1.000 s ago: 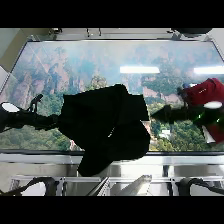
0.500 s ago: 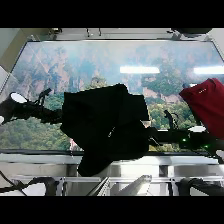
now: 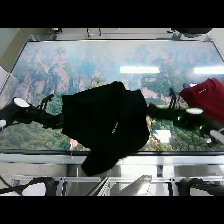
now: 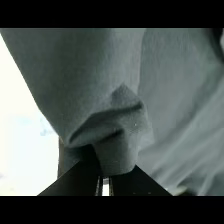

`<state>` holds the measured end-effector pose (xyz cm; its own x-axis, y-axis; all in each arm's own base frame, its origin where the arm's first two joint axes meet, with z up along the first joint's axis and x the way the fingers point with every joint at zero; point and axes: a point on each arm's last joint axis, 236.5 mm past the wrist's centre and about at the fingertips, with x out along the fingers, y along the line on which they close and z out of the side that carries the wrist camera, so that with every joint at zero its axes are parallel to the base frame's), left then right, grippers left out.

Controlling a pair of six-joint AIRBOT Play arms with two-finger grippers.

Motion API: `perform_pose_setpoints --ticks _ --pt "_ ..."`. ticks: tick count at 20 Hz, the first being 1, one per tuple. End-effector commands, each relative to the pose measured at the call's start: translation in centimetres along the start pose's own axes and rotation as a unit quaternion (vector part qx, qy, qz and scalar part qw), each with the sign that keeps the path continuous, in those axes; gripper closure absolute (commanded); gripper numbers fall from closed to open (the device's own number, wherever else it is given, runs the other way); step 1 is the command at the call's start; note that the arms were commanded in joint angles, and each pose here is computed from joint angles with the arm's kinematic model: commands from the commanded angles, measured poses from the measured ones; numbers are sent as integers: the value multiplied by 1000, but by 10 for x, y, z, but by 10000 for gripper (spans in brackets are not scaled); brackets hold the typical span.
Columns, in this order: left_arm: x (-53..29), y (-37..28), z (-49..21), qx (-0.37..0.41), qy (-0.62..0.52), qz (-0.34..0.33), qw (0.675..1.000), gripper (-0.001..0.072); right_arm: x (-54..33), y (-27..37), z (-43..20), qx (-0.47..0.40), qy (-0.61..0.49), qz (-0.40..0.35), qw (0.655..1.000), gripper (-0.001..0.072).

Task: Fold the shirts.

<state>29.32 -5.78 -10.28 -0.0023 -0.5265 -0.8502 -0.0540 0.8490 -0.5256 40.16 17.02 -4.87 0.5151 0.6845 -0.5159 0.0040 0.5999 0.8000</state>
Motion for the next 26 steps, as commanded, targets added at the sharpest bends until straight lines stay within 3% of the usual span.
perform_pose_setpoints --ticks 1,4,7,8,9,10,11,12,14,15,18,24,25,26 --pt "-1 -20 -14 -53 -36 -56 996 690 -14 10 119 -35 -111 -3 993 692" --pt "11 -42 -39 -70 -40 -91 993 690 -11 10 180 -45 -147 6 988 691" --pt "34 -59 -64 -67 -24 -100 992 690 12 -5 203 -36 -149 14 988 691" --pt "41 -62 -69 -56 -21 -92 994 692 21 -7 200 -31 -136 27 990 630" --pt "44 -64 -70 -45 -19 -87 995 690 27 -6 194 -30 -120 39 992 433" --pt "43 -65 -69 -30 -17 -79 996 688 27 -8 189 -31 -110 44 993 376" --pt "39 -63 -67 -6 -11 -64 998 533 22 -8 188 -36 -102 49 993 383" --pt "32 -55 -65 15 0 -39 999 344 11 -7 190 -35 -98 62 993 434" --pt "10 -30 -61 25 22 29 999 101 -22 -3 194 -22 -88 102 991 463" --pt "-3 -15 -58 20 28 64 997 32 -42 1 193 -18 -77 127 989 463" --pt "-33 -4 -38 19 11 92 996 32 -90 -3 160 4 -1 163 987 468" --pt "-27 -65 -31 132 27 84 987 34 -103 -65 33 115 82 63 988 449" --pt "-24 -72 -31 158 30 94 982 34 -100 -79 14 137 87 42 986 289" --pt "-21 -76 -31 186 33 111 976 34 -95 -90 -1 153 92 24 984 190"
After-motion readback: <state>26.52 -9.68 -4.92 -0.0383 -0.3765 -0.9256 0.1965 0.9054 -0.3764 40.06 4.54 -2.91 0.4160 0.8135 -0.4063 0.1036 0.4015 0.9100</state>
